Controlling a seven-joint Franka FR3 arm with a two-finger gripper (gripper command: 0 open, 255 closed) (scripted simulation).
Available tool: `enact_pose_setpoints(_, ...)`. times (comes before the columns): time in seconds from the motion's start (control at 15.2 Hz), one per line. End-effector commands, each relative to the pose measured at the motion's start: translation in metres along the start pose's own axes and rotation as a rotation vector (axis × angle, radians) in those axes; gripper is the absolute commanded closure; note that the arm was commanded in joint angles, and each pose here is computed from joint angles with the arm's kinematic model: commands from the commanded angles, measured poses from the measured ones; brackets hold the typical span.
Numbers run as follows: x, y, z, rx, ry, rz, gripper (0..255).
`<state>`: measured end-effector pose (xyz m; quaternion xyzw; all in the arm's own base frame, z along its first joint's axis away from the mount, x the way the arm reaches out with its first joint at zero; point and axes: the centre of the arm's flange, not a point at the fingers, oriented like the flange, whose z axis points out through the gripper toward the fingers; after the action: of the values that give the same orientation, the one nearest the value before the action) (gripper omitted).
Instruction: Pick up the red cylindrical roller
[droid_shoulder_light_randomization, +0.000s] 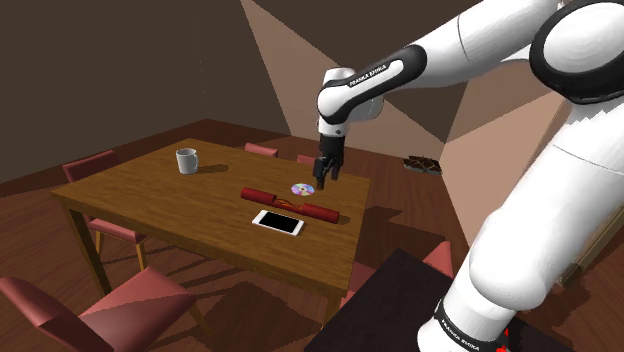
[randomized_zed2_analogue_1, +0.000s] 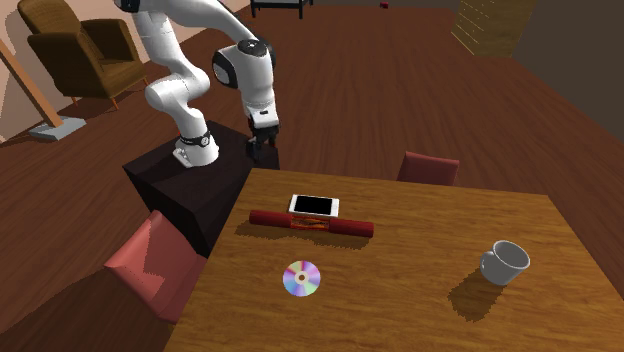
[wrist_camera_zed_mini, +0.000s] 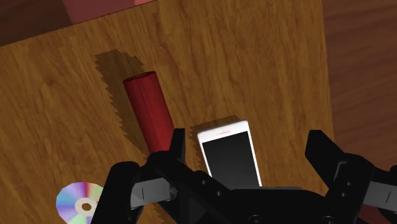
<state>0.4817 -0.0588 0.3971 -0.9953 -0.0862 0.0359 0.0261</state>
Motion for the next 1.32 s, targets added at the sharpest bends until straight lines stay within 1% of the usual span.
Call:
enact_pose_setpoints(0.0, 0.022, 0.009, 0.018, 0.005, 0.004, -0.02, 0)
enact_pose_setpoints(0.59, 0.113, 0.047, 0.084, 0.03, 0.017, -0.105, 0)
enact_pose_setpoints(1.12, 0.196, 0.073, 0.141, 0.052, 0.029, -0.179, 0)
enact_pose_setpoints(1.25, 0.196, 0.074, 0.152, 0.052, 0.029, -0.179, 0)
